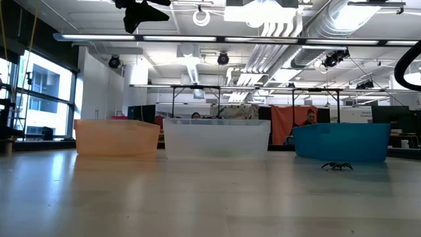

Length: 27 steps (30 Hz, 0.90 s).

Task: Sort Halloween decoration
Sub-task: Put the black spider toy into the orange bin

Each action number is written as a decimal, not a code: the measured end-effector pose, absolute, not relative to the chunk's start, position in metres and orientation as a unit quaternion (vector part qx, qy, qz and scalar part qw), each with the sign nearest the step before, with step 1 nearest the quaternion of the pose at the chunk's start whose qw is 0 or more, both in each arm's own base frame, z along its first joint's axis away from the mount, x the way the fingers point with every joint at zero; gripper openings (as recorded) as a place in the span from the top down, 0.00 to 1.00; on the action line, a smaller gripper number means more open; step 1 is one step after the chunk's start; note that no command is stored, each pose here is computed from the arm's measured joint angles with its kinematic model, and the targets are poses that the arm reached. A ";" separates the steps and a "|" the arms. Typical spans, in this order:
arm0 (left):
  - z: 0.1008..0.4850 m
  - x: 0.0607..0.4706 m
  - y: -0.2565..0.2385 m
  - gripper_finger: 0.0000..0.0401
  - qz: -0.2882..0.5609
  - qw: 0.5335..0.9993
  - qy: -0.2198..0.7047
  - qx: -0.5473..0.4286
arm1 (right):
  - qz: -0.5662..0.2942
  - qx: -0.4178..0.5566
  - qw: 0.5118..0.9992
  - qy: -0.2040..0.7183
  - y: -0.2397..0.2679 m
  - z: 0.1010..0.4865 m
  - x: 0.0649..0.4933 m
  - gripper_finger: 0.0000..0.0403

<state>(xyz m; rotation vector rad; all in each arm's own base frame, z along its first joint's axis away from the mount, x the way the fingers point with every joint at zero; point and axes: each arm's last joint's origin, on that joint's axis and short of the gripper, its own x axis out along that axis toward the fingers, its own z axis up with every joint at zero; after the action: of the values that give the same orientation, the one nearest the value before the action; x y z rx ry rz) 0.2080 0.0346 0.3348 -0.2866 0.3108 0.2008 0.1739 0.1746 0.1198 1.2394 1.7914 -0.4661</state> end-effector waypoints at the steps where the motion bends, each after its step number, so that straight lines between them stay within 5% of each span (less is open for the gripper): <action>1: 0.335 0.208 0.035 0.58 0.099 0.973 0.154 -0.141 | -0.185 0.500 0.439 0.724 0.175 0.120 0.174 0.87; 15: 0.335 0.208 0.035 0.58 0.101 0.973 0.154 -0.140 | -0.138 0.465 0.488 0.725 0.181 0.122 0.168 0.86; 27: 0.335 0.208 0.036 0.58 0.116 0.972 0.152 -0.138 | -0.119 0.486 0.498 0.708 0.198 0.126 0.162 0.60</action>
<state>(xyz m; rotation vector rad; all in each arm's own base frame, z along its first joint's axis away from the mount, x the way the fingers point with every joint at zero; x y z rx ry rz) 0.2079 0.0356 0.3348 -0.2781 0.3073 0.2333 0.1623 0.1977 0.1257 1.1769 1.7136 -0.2874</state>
